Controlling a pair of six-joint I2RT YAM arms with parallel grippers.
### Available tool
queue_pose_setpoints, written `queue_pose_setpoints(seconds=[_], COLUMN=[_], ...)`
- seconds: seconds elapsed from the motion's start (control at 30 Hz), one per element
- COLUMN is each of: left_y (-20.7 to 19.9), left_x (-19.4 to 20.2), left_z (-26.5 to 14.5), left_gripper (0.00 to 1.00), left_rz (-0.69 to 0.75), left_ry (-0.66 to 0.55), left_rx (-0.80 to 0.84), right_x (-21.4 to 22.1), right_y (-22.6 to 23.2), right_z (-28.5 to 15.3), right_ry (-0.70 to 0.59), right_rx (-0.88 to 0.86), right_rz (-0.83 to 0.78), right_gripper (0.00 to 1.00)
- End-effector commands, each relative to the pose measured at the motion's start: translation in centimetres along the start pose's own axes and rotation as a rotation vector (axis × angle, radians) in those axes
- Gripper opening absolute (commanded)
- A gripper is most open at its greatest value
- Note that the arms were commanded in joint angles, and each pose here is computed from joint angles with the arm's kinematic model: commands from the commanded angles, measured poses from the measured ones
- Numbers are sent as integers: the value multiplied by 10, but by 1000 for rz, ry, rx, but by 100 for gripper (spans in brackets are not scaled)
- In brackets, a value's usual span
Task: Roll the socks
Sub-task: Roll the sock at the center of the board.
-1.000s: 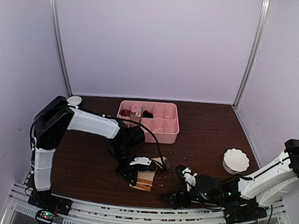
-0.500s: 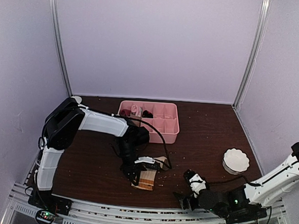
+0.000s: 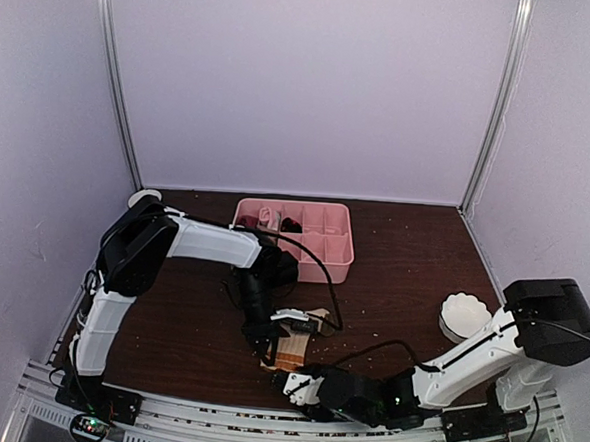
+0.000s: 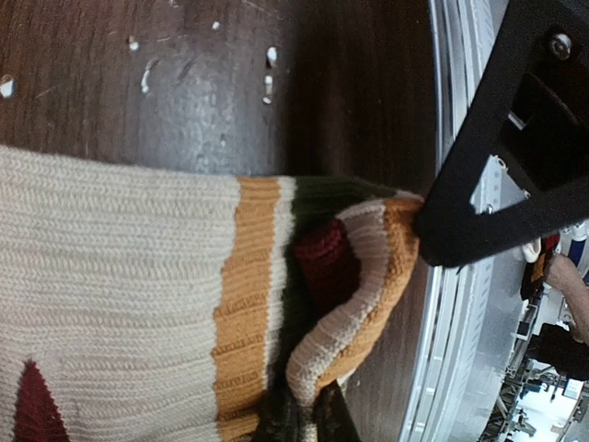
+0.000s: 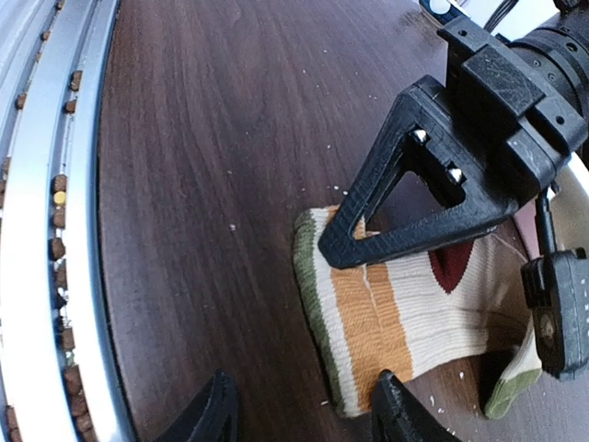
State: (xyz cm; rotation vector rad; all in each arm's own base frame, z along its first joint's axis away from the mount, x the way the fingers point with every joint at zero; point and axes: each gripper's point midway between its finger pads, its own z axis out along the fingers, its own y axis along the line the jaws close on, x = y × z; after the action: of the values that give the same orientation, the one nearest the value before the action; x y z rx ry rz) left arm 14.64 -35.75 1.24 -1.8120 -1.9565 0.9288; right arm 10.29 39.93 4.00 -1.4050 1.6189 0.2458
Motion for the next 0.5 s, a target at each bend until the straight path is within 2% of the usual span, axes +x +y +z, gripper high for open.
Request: queue_pose_setpoints(seconds=[0.0, 0.17, 0.37, 0.4, 0.47], left_y=[42, 40, 37, 36, 34], left_x=[18, 14, 14, 13, 10], left_z=[24, 22, 21, 19, 15], left_gripper=[0, 0, 0, 4, 21], left_rz=[-8, 1, 14, 23, 42], left_ry=[85, 82, 80, 77, 67], left_rx=[-95, -84, -74, -74, -84], right_x=[-9, -4, 9, 12, 20], right_y=[-5, -9, -9, -9, -13], right_z=[15, 31, 42, 44, 48], right_ry=[-16, 17, 69, 79, 108], right_rx=[-46, -83, -111, -109, -109], right_rz=[-103, -130, -130, -117, -81], right_gripper=[48, 42, 30, 29, 23])
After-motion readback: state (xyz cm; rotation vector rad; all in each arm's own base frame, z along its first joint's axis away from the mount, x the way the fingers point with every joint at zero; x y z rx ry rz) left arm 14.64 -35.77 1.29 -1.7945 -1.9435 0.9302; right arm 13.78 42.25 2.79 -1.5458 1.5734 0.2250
